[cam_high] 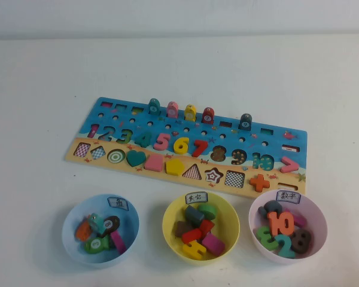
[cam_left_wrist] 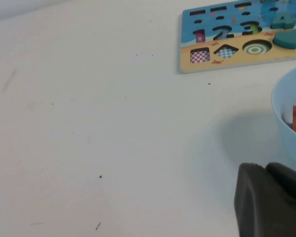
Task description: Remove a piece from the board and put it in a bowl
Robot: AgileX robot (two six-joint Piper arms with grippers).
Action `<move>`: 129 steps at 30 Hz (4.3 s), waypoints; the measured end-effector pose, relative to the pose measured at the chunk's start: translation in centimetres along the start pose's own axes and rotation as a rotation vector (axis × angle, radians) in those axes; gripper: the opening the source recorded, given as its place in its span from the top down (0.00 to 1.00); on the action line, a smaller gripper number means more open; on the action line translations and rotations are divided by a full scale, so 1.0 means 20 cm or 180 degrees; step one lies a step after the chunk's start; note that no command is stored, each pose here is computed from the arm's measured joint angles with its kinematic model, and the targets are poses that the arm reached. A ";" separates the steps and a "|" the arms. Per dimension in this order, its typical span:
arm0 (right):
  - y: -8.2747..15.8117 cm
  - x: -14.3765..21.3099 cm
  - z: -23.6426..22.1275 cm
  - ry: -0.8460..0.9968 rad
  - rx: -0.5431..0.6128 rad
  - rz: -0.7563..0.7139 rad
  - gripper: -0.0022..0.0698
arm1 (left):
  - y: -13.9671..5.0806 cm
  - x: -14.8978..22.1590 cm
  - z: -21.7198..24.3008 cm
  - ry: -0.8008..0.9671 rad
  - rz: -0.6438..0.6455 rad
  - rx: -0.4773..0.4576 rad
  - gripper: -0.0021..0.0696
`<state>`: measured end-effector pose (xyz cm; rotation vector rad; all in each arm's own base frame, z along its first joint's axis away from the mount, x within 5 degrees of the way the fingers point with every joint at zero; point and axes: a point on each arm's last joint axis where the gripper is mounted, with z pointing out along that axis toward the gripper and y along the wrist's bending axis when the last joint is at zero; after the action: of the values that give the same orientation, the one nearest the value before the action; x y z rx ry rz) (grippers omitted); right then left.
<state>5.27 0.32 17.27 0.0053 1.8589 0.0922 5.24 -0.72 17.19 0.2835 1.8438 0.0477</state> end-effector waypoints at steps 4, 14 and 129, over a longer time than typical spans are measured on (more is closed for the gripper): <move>0.00 0.00 0.00 0.0000 0.0000 0.0000 0.99 | 0.00 0.00 0.00 0.0000 0.0000 0.0000 0.98; 0.00 0.00 0.00 0.0000 0.0000 0.0000 0.99 | 0.00 0.00 0.00 0.0000 0.0000 0.0000 0.98; 0.00 0.00 0.00 0.0005 -0.0002 -0.0006 0.99 | -0.53 -0.84 1.90 0.3262 0.0578 0.1154 0.29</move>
<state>5.26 0.32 17.26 0.0031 1.8604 0.0915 43.89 -18.96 20.16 0.7845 2.8389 -0.0250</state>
